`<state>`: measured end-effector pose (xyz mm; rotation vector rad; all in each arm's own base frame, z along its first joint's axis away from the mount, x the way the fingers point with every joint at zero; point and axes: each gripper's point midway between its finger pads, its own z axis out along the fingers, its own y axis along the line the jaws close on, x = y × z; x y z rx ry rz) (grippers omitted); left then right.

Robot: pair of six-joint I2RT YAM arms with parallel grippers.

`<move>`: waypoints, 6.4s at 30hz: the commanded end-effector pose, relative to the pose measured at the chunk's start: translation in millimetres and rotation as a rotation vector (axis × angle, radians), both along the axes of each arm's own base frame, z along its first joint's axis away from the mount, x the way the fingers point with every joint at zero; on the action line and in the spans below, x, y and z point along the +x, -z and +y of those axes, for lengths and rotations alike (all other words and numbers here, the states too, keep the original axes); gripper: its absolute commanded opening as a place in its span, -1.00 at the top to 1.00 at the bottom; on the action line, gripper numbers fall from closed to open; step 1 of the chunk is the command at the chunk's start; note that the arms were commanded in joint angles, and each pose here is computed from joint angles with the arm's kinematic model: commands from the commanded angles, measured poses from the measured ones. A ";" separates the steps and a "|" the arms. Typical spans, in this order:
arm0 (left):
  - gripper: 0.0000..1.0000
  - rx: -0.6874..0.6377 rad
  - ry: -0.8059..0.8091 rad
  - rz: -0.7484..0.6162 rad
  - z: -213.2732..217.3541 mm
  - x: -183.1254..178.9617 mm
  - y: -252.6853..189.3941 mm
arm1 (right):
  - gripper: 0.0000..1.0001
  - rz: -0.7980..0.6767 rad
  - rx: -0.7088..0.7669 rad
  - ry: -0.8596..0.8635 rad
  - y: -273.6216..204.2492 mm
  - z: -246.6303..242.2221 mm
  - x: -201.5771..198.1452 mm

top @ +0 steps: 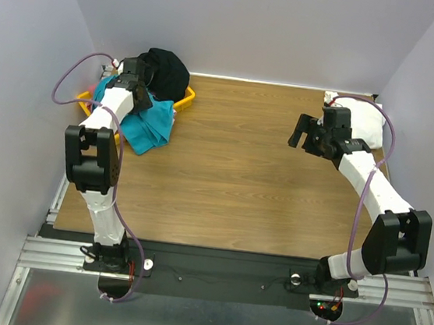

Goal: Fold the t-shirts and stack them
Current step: Grab the tshirt from the pile, then move the tshirt to the center of the board, then flatten the tshirt out

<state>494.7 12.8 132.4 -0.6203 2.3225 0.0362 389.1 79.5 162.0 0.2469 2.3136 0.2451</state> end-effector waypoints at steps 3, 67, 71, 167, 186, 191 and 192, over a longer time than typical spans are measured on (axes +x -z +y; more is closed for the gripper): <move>0.61 -0.009 0.046 -0.044 -4.7 -11.6 -25.7 | -1.00 -0.090 0.035 -0.001 -25.6 3.4 13.0; -0.97 -0.221 0.412 0.028 -159.7 -146.1 3.8 | -0.98 0.207 0.124 -0.121 56.5 19.2 -82.2; -0.97 -0.208 0.437 0.110 -161.1 -149.8 30.2 | -0.96 0.323 0.177 -0.196 75.9 32.0 -104.0; -0.85 -0.169 0.355 0.209 -145.8 -179.6 84.6 | -0.58 0.401 0.116 0.084 94.6 -27.0 -25.1; -0.18 -0.209 0.406 0.263 -162.8 -199.6 106.3 | -0.09 0.426 0.157 0.064 138.0 -19.3 -8.5; 0.72 -0.221 0.420 0.251 -165.0 -199.4 105.4 | 0.99 0.377 0.175 0.062 118.2 -16.8 -1.8; 0.81 -0.225 0.422 0.248 -166.2 -199.4 102.8 | 0.99 0.342 0.174 0.059 104.9 -16.7 -0.3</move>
